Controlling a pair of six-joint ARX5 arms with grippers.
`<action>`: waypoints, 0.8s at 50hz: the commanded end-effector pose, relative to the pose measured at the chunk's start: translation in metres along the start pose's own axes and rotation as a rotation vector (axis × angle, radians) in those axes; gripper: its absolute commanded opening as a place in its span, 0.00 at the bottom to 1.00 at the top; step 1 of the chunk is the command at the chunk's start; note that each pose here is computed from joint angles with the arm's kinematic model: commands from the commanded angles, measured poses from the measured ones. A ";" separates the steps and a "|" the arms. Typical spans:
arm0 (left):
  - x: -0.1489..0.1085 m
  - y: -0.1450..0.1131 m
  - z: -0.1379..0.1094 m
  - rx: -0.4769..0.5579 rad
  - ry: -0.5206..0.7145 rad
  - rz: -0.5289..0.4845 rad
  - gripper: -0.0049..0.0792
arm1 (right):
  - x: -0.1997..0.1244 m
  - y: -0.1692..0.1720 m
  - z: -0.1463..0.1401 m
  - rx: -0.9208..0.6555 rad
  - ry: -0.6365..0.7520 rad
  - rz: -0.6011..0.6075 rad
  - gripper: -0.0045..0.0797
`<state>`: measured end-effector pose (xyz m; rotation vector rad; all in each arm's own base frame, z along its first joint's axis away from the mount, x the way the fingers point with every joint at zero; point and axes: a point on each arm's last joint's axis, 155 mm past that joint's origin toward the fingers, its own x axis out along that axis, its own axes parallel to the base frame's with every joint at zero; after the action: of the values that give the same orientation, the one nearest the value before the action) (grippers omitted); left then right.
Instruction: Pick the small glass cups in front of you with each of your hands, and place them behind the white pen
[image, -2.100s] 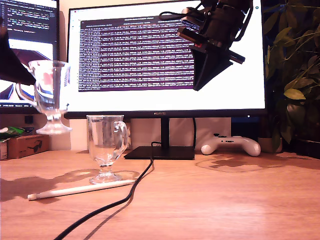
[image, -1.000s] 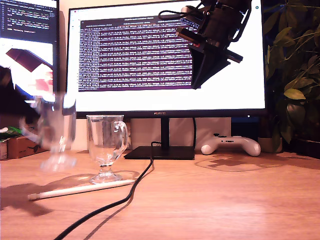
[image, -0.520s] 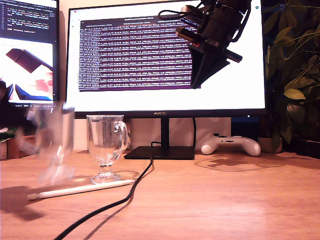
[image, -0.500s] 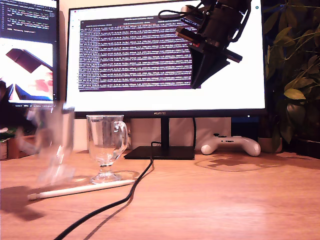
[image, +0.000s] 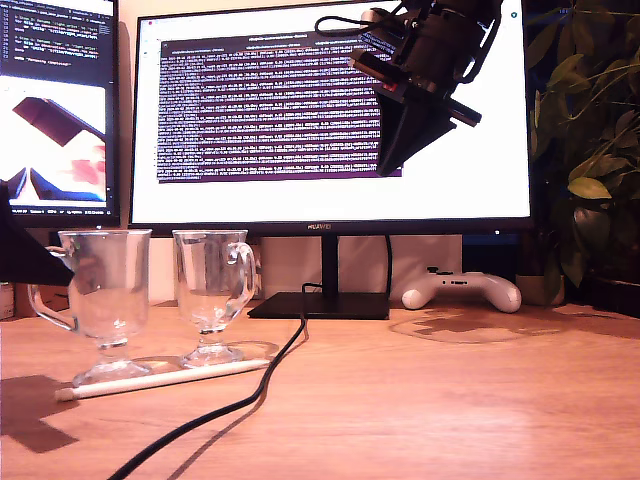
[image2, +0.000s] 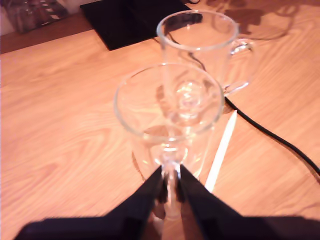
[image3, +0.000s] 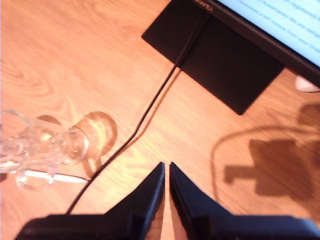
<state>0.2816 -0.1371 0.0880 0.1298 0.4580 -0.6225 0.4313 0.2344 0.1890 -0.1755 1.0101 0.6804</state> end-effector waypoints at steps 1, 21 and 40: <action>0.002 -0.002 0.002 0.002 -0.006 -0.009 0.17 | -0.001 0.005 0.000 -0.003 0.000 0.012 0.04; 0.001 0.008 0.015 0.021 -0.054 0.042 0.18 | 0.001 0.012 -0.004 -0.011 0.016 0.022 0.04; -0.001 0.002 0.020 0.001 -0.073 0.012 0.22 | 0.001 0.014 -0.009 -0.009 0.037 0.026 0.04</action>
<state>0.2898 -0.1366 0.1005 0.1145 0.4051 -0.6011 0.4212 0.2377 0.1850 -0.1818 1.0446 0.6931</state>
